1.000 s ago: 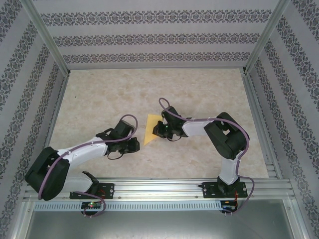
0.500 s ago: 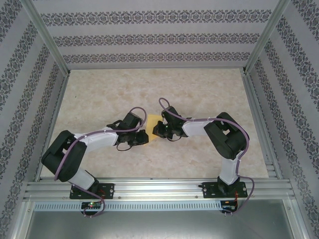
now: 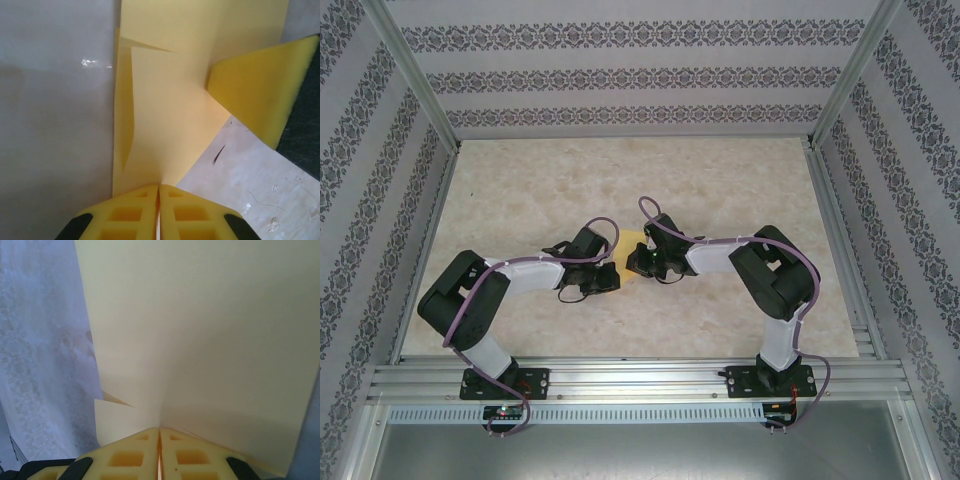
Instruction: Fold a paper plane with a square sheet of paper (pick it up from the middle)
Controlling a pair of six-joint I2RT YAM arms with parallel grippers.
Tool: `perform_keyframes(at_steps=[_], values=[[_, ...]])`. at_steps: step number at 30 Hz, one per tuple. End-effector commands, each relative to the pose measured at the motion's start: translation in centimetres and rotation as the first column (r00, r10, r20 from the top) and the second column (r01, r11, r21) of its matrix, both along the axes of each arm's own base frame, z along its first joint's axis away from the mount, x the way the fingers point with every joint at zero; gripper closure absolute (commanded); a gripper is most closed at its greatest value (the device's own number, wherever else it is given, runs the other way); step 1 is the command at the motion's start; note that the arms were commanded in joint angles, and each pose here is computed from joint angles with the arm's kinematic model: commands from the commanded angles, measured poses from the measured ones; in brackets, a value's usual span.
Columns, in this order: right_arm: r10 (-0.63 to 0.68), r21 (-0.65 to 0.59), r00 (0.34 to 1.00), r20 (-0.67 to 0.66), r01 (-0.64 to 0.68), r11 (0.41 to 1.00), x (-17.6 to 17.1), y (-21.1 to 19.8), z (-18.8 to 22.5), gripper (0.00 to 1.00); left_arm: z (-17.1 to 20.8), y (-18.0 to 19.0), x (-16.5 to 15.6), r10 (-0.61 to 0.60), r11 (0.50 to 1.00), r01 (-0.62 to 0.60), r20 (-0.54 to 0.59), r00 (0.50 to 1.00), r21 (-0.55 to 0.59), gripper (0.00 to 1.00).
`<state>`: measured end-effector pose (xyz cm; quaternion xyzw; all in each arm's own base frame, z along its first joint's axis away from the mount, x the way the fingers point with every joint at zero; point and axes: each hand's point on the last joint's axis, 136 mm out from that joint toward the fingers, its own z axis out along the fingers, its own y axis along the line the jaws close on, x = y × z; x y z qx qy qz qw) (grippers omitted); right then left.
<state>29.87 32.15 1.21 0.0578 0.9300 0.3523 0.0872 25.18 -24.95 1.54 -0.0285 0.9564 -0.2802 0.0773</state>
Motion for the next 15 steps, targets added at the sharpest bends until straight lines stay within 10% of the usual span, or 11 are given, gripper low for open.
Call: perform_keyframes(at_steps=[1, 15], values=[[-0.035, -0.105, 0.999, -0.04, 0.03, 0.994, -0.3, -1.7, -2.6, 0.89, -3.0, 2.3, -1.3, -0.002, 0.994, 0.006, -0.044, 0.999, 0.107, 0.92], [0.003, 0.021, 0.995, 0.097, -0.005, 1.0, 0.1, 0.3, 3.8, 0.87, -3.1, 3.6, -1.6, 0.017, 0.986, -0.011, -0.035, 0.999, 0.167, 0.93]])
